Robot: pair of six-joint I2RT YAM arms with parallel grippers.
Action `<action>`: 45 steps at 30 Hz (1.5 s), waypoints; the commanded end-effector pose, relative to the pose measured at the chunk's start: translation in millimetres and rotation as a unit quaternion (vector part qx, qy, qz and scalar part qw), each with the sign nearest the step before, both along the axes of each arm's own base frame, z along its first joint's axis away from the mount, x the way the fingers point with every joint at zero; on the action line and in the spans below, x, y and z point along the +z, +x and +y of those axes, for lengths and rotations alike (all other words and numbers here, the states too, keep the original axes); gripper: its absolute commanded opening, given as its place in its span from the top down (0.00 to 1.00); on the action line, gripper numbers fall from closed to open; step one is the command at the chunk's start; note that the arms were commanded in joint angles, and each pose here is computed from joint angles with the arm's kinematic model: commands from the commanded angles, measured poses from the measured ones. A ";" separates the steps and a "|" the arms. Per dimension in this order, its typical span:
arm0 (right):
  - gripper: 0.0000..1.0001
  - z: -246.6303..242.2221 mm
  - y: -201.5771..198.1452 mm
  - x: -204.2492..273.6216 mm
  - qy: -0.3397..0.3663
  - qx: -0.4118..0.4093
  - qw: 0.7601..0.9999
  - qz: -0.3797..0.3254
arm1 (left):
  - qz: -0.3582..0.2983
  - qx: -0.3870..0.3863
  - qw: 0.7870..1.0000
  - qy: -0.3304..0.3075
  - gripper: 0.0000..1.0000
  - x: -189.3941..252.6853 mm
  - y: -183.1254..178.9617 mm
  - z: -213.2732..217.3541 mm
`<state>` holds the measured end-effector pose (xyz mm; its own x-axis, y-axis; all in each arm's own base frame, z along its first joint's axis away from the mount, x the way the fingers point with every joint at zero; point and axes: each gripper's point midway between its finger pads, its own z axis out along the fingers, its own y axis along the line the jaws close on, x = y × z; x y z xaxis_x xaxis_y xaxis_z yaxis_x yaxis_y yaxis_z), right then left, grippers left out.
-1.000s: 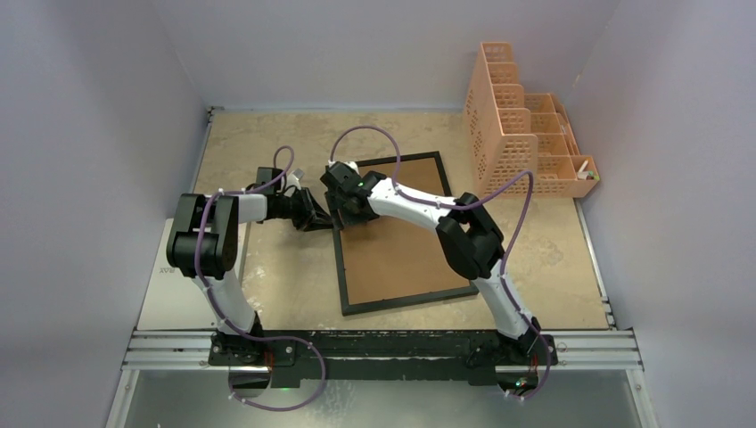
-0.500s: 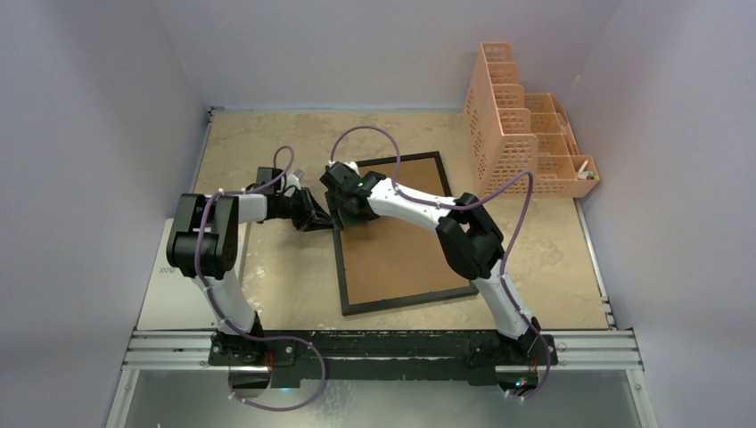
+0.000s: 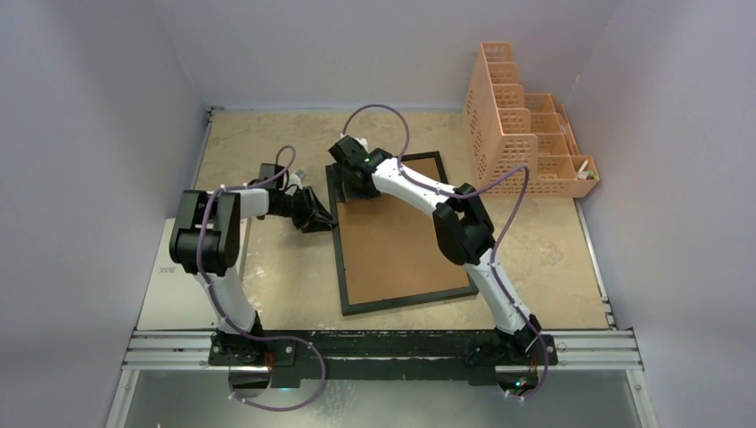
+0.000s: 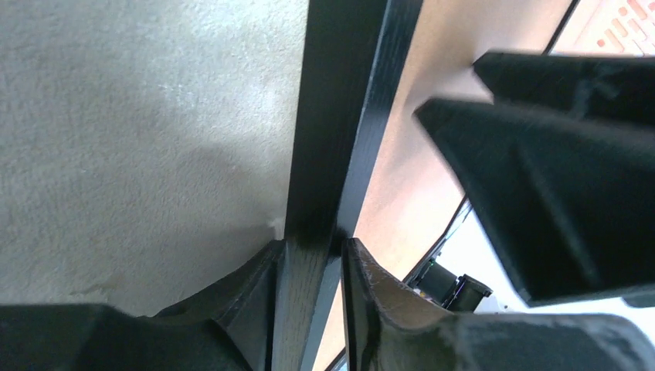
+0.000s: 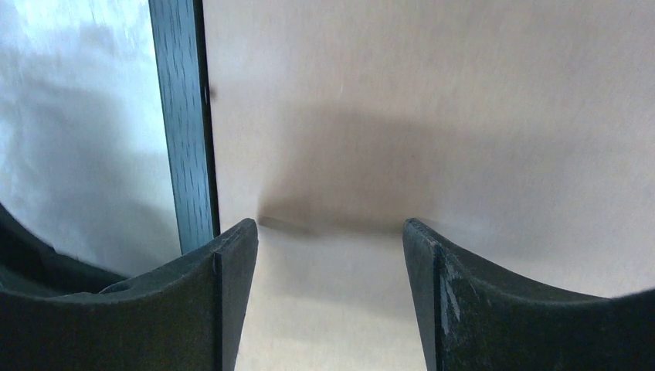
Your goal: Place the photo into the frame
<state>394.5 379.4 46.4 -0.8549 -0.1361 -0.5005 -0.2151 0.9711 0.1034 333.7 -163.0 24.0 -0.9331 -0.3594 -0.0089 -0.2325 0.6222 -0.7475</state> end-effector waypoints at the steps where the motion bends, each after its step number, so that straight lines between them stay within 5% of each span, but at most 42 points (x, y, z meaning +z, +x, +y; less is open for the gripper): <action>1: 0.29 1.4 17.4 -5.5 -0.026 0.000 1.000 -0.016 | 0.055 -0.010 0.996 0.073 0.65 -35.6 -21.5 9.6; 6: 0.29 4.9 38.6 -3.1 -0.011 -0.009 0.999 -0.037 | 0.058 -0.009 0.995 0.076 0.64 -38.8 -16.5 9.3; 13: 0.29 15.0 54.8 1.9 0.029 -0.010 0.998 -0.058 | 0.081 -0.012 0.994 0.067 0.82 -49.4 -26.3 7.2; 19: 0.28 23.8 66.5 0.1 0.065 -0.027 0.996 -0.061 | 0.092 -0.014 0.994 0.065 0.87 -55.6 -36.1 7.2; 45: 0.27 -7.2 44.4 -72.4 -0.033 -0.002 0.999 -0.006 | 0.097 -0.015 0.993 0.070 0.89 -60.7 -40.0 8.6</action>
